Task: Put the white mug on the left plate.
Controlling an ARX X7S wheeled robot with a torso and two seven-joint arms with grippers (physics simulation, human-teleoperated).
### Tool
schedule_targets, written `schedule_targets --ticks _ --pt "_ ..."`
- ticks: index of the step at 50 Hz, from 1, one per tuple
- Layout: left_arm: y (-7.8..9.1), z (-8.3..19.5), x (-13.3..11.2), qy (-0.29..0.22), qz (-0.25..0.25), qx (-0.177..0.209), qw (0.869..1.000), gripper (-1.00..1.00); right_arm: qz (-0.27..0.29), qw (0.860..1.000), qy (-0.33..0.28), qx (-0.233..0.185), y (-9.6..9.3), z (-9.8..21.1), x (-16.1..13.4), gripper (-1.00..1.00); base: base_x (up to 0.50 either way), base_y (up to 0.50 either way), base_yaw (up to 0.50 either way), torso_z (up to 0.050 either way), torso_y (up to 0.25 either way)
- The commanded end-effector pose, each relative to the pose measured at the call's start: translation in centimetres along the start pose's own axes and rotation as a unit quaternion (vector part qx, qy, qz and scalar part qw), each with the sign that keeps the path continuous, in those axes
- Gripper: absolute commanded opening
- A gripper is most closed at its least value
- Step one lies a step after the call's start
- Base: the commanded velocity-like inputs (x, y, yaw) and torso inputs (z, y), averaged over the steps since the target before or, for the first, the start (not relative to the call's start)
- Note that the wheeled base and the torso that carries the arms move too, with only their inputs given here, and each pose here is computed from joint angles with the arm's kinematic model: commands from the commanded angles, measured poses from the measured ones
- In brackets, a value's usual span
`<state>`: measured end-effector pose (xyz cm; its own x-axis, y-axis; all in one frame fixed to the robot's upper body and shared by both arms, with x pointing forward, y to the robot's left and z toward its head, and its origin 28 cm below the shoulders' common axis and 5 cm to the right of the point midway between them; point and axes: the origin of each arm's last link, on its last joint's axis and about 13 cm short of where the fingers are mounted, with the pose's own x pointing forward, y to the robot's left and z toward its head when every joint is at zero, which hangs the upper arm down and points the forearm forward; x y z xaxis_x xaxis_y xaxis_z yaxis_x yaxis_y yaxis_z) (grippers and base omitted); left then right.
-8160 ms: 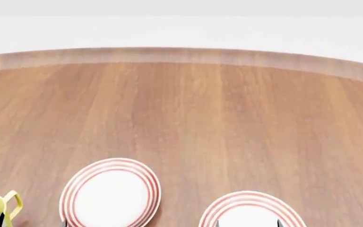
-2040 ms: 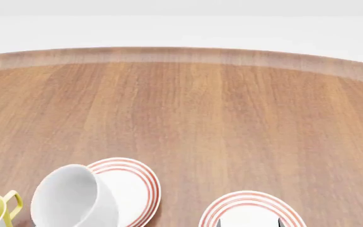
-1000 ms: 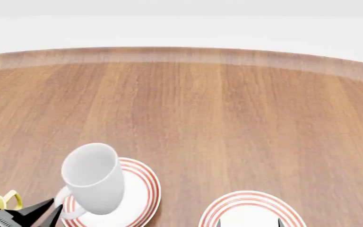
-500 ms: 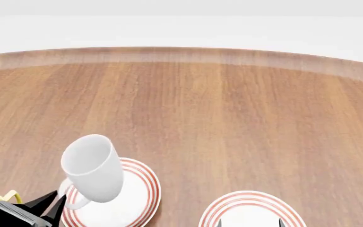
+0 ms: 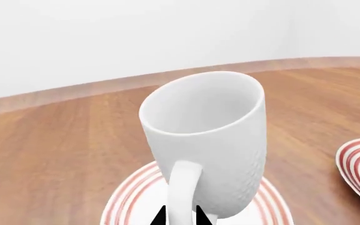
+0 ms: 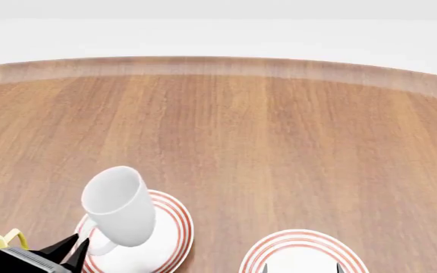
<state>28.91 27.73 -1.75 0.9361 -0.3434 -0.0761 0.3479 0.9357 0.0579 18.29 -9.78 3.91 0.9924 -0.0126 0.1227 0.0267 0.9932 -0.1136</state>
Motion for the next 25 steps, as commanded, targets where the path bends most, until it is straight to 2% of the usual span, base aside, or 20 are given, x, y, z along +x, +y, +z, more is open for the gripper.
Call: schedule_targets --ticks 1,6,8,14,20,25 --pt "-0.5 0.1 0.7 -0.012 0.001 -0.015 1.0 -1.0 0.0 1.0 0.0 0.0 0.0 0.0 0.0 1.0 0.0 0.0 0.0 0.0 0.0" --pt "-0.5 0.0 1.2 -0.018 0.023 -0.012 1.0 -1.0 -0.002 1.0 -0.001 0.001 -0.1 0.0 0.0 1.0 0.0 0.0 0.0 0.0 0.0" --pt "-0.5 -0.2 1.4 -0.017 0.039 0.01 0.999 -1.0 -0.002 1.0 -0.001 0.001 -0.1 0.1 -0.1 1.0 0.0 0.0 0.0 0.0 0.0" --pt "-0.6 -0.5 1.8 -0.009 0.056 0.014 0.998 -1.0 -0.001 1.0 -0.001 0.001 -0.1 0.0 0.0 1.0 0.0 0.0 0.0 0.0 0.0" --pt "-0.8 -0.5 2.1 -0.013 0.095 0.045 0.994 -1.0 -0.002 1.0 -0.001 0.001 -0.1 0.0 0.0 1.0 0.0 0.0 0.0 0.0 0.002" --pt "-1.2 -0.5 2.2 -0.013 0.1 0.057 0.993 -1.0 -0.001 1.0 0.0 0.0 -0.1 0.0 0.0 1.0 0.0 0.0 0.0 0.0 0.0"
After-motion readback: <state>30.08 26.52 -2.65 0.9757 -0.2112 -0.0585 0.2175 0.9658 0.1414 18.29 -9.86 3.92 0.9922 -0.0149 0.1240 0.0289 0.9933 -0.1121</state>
